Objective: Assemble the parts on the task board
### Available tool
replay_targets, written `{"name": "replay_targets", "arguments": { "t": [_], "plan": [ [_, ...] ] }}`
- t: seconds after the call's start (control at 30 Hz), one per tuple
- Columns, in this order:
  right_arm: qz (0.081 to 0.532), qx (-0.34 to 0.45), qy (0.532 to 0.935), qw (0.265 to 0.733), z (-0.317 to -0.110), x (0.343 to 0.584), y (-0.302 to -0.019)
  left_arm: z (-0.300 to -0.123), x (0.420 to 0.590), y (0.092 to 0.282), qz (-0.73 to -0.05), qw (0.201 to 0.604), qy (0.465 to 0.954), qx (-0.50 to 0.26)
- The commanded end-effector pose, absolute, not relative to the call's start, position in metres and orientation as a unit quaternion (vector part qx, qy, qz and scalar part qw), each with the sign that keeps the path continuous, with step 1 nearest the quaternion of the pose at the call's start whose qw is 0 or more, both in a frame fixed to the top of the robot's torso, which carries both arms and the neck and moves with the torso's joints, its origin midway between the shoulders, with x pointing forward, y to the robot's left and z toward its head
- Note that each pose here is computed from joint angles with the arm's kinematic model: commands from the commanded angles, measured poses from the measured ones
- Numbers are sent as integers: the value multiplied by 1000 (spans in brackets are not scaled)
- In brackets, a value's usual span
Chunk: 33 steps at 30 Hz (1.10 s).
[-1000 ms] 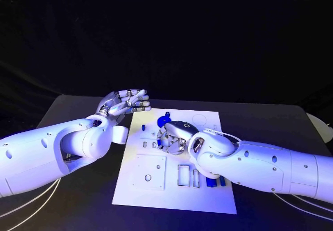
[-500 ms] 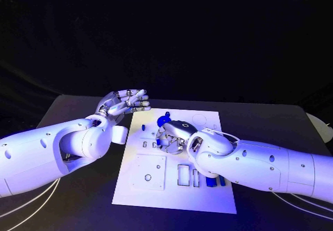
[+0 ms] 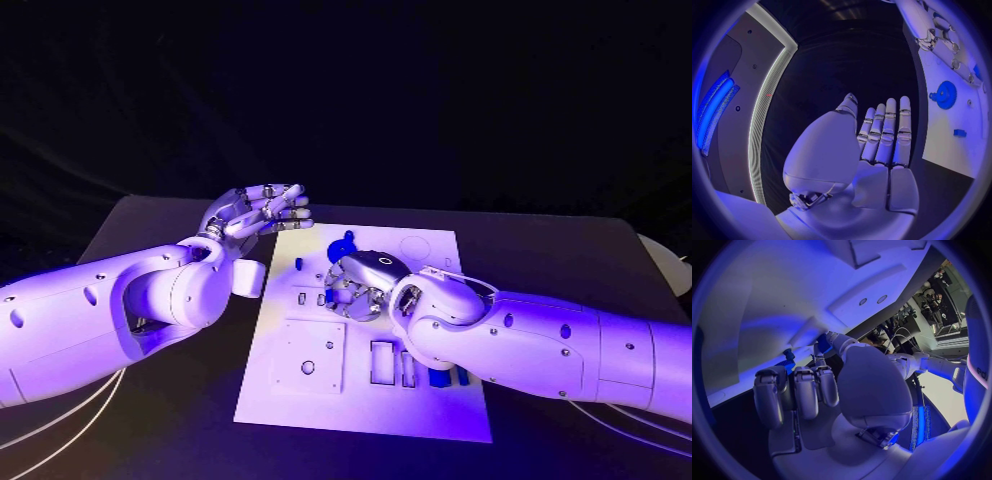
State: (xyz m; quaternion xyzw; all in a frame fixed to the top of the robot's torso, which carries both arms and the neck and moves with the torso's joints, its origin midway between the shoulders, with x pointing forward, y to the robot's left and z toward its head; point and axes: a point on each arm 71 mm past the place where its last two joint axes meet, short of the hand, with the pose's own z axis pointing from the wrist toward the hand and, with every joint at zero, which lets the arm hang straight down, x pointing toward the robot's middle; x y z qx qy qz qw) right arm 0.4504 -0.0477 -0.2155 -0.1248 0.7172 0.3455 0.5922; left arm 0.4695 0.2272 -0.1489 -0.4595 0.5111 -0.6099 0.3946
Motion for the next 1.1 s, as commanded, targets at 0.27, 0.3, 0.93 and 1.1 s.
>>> {"name": "replay_targets", "arguments": {
  "t": [0.27, 0.3, 0.93, 1.1],
  "plan": [
    [331, -135, 726, 588, -222, 448, -50, -147, 470, 225, -618, 389, 510, -455],
    [331, -135, 725, 588, -222, 448, -50, -147, 470, 225, -618, 389, 510, -455],
    [347, -121, 699, 614, -215, 448, -50, -148, 471, 226, -617, 389, 510, -455],
    [362, -112, 679, 628, -209, 444, -54, -148, 471, 226, -617, 388, 511, -456]
  ]
}}
